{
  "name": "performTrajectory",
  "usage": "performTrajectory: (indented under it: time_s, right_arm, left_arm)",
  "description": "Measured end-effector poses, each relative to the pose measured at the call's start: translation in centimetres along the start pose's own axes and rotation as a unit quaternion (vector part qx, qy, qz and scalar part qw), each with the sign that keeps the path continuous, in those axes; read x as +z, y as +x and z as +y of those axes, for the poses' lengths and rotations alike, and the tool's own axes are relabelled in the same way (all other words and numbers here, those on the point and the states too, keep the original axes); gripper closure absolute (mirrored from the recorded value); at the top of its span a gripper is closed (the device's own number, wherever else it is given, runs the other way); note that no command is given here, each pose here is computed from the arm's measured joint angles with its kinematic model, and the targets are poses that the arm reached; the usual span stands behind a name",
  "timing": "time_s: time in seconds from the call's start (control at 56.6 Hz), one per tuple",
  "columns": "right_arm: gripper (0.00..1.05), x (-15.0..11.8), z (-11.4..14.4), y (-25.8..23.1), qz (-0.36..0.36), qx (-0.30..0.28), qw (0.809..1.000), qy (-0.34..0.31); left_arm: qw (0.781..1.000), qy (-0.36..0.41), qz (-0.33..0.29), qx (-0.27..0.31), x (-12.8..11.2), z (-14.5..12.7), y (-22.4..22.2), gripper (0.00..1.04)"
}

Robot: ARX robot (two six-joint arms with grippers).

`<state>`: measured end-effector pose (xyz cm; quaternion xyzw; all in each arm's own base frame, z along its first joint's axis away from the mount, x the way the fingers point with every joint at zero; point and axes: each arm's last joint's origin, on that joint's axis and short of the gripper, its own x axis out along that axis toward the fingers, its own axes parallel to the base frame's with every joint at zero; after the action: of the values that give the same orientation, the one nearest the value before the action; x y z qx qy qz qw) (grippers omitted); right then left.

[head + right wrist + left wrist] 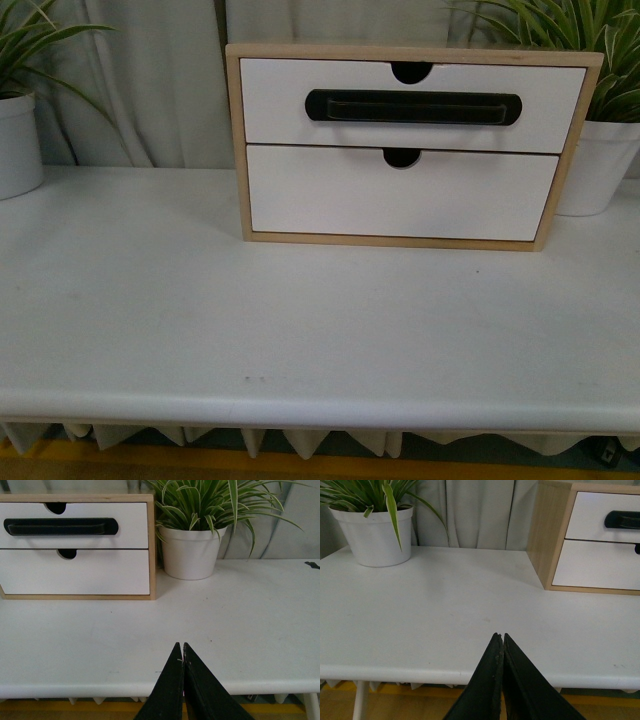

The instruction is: Close drawer sideways

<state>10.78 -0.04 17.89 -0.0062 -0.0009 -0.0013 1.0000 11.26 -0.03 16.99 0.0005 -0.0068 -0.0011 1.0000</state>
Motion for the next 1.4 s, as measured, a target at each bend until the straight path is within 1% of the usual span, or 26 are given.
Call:
performTrajectory:
  time_s: [0.088,0.177,0.265,0.336,0.407,0.672,0.707,0.76,0.778,0.866,0.937,0.955,1.008,1.043,1.061,1.096,1.114,1.185,1.202,1.238,1.273,1.326,1.397]
  right_arm:
    - [1.04,-0.6,0.0,-0.7,0.016,0.002,1.0,0.0]
    - [1.04,-0.6,0.0,-1.0,-0.002,0.0,1.0,0.0]
    - [1.04,-1.3,0.0,-1.0,-0.001,0.0,1.0,0.0]
    - [1.04,-1.3,0.0,-1.0,0.0,0.001,1.0,0.0]
    - [1.04,-1.3,0.0,-1.0,-0.001,0.001,1.0,0.0]
    - [1.04,-1.3,0.0,-1.0,-0.001,0.001,1.0,0.0]
    - [1.04,-1.3,0.0,-1.0,-0.001,0.001,1.0,0.0]
    - [0.96,-1.3,0.0,-1.0,-0.001,0.001,1.0,0.0]
    - [0.93,-1.3,0.0,-1.0,-0.001,0.001,1.0,0.0]
    - [0.77,-1.3,0.0,-1.0,-0.001,0.001,1.0,0.0]
    - [0.66,-1.3,0.0,-1.0,-0.001,0.001,1.0,0.0]
    - [0.61,-1.3,0.0,-1.0,-0.001,0.001,1.0,0.0]
    - [0.5,-1.3,0.0,-1.0,-0.001,0.001,1.0,0.0]
    - [0.43,-1.3,0.0,-1.0,-0.001,0.001,1.0,0.0]
    - [0.41,-1.3,0.0,-1.0,-0.001,0.001,1.0,0.0]
    - [0.36,-1.3,0.0,-1.0,-0.001,0.001,1.0,0.0]
    - [0.32,-1.3,0.0,-1.0,-0.001,0.001,1.0,0.0]
    - [0.2,-1.3,0.0,-1.0,-0.001,0.001,1.0,0.0]
    - [0.18,-1.3,0.0,-1.0,-0.001,0.001,1.0,0.0]
    - [0.11,-1.3,0.0,-1.0,-0.001,0.001,1.0,0.0]
    - [0.07,-1.3,0.0,-1.0,-0.001,0.001,1.0,0.001]
    - [0.1,-1.3,0.0,-1.0,-0.001,0.001,1.0,0.001]
    - [0.09,-1.3,0.0,-1.0,-0.001,0.001,1.0,0.001]
  left_arm:
    - [1.0,0.0,0.0,0.0,0.0,0.0,-0.2,1.01]
    - [1.0,0.0,0.0,0.0,0.0,0.0,-0.3,1.01]
    - [1.0,0.0,0.001,0.0,-0.1,0.0,-0.4,1.01]
    - [1.0,0.0,0.017,0.0,-0.5,0.0,-1.2,1.01]
    - [1.0,-0.001,0.003,0.0,-0.3,0.0,-1.5,1.01]
    - [1.0,-0.001,0.004,0.0,-0.3,0.0,-1.5,1.01]
    - [1.0,-0.002,0.004,0.0,-0.3,0.0,-1.5,0.98]
    - [1.0,-0.001,0.004,0.0,-0.3,0.0,-1.5,0.88]
    - [1.0,-0.002,0.004,0.0,-0.3,0.0,-1.5,0.86]
    - [1.0,-0.001,0.004,0.0,-0.3,0.0,-1.5,0.7]
    - [1.0,-0.001,0.004,0.0,-0.3,0.0,-1.5,0.59]
    - [1.0,-0.001,0.004,0.0,-0.3,0.0,-1.5,0.54]
    - [1.0,-0.002,0.004,0.0,-0.3,0.0,-1.5,0.41]
    - [1.0,-0.001,0.004,0.0,-0.3,0.0,-1.5,0.36]
    - [1.0,-0.001,0.004,0.0,-0.3,0.0,-1.5,0.34]
    - [1.0,-0.001,0.004,0.0,-0.3,0.0,-1.5,0.27]
    - [1.0,-0.001,0.004,0.0,-0.3,0.0,-1.5,0.25]
    - [1.0,-0.002,0.004,0.0,-0.3,0.0,-1.5,0.13]
    - [1.0,-0.001,0.004,0.0,-0.3,0.0,-1.5,0.09]
    - [1.0,-0.001,0.004,0.0,-0.3,0.0,-1.5,0.05]
    - [1.0,-0.001,0.004,0.0,-0.3,0.0,-1.5,0.06]
    - [1.0,-0.001,0.004,0.0,-0.3,0.0,-1.5,0.07]
    - [1.0,-0.001,0.004,0.0,-0.3,0.0,-1.5,0.06]
